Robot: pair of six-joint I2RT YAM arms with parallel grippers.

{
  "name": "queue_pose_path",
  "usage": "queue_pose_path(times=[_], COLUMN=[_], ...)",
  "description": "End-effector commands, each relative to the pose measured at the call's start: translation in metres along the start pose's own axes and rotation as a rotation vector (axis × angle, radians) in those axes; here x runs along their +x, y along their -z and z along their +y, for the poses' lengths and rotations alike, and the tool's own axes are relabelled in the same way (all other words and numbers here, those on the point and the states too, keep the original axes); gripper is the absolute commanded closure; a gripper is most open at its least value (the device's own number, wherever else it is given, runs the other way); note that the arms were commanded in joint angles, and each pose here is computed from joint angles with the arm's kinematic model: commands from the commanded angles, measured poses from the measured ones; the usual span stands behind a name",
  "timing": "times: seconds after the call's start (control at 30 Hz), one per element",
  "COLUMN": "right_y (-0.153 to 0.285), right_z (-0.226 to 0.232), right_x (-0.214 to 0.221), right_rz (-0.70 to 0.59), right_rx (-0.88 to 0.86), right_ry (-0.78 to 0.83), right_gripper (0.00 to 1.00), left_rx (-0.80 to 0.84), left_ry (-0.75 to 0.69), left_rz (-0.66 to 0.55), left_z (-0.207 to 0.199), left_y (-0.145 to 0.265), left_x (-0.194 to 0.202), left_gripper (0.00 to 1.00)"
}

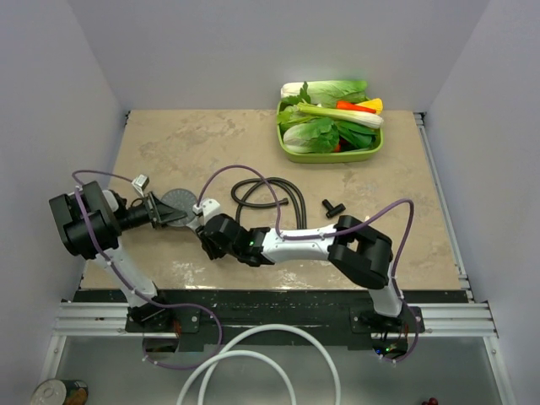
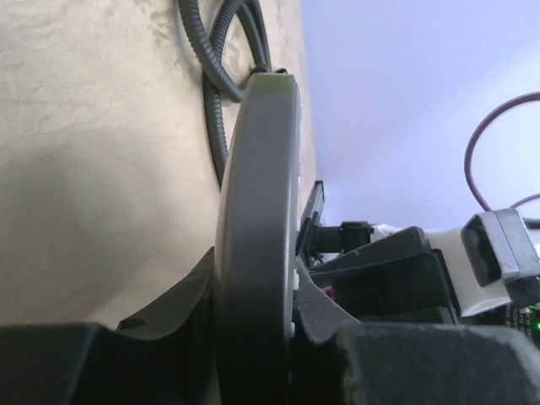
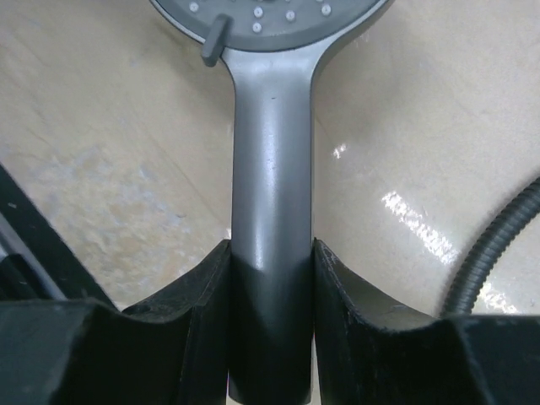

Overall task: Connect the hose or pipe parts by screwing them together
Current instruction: Pick up the bathroom fixture from the center of the board.

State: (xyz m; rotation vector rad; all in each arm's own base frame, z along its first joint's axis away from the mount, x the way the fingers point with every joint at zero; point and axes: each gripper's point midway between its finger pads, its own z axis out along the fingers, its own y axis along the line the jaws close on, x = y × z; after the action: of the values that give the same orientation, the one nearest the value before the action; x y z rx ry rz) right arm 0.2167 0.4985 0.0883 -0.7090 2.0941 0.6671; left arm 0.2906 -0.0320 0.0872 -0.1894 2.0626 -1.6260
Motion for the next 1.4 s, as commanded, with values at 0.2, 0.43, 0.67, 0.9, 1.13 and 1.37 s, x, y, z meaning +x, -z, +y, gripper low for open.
queue_pose_path(times=[0.2, 0.43, 0.67, 0.9, 1.13, 1.37], right_y=[0.043, 0.115, 0.158, 0.173, 0.166, 0.160], right_z=[-0.019, -0.117, -0.196, -0.212, -0.216, -0.213], right_x=[-0.049, -0.031, 0.020, 0.055, 0.079, 0.074], right_rz=[-0.087, 0.026, 0.146, 0.206, 0.237, 0.207], right_rx=[0.097, 0.354, 0.603, 0.654, 0.642, 0.611], right_ry=[0.033, -0.003, -0.168, -0.259, -0.302, -0.311], right_gripper=[0.32, 0.26, 0.32, 0.34, 0.34, 0.34], left_rx=[0.168, 0.182, 0.195, 0.202, 0.174, -0.393], left_ry=[-0.117, -0.142, -0.092, -0.039, 0.049, -0.329], left_rz=[-0.073, -0.011, 0.032, 0.135, 0.241, 0.171], left_z=[0.008, 0.005, 0.018, 0.035, 0.058, 0.084], left_y=[-0.018, -0.030, -0.043, -0.060, -0.062, -0.058], left_x=[0.004, 0.011, 0.013, 0.033, 0.057, -0.008], left_gripper=[1.00, 1.00, 1.00, 1.00, 1.00, 1.00])
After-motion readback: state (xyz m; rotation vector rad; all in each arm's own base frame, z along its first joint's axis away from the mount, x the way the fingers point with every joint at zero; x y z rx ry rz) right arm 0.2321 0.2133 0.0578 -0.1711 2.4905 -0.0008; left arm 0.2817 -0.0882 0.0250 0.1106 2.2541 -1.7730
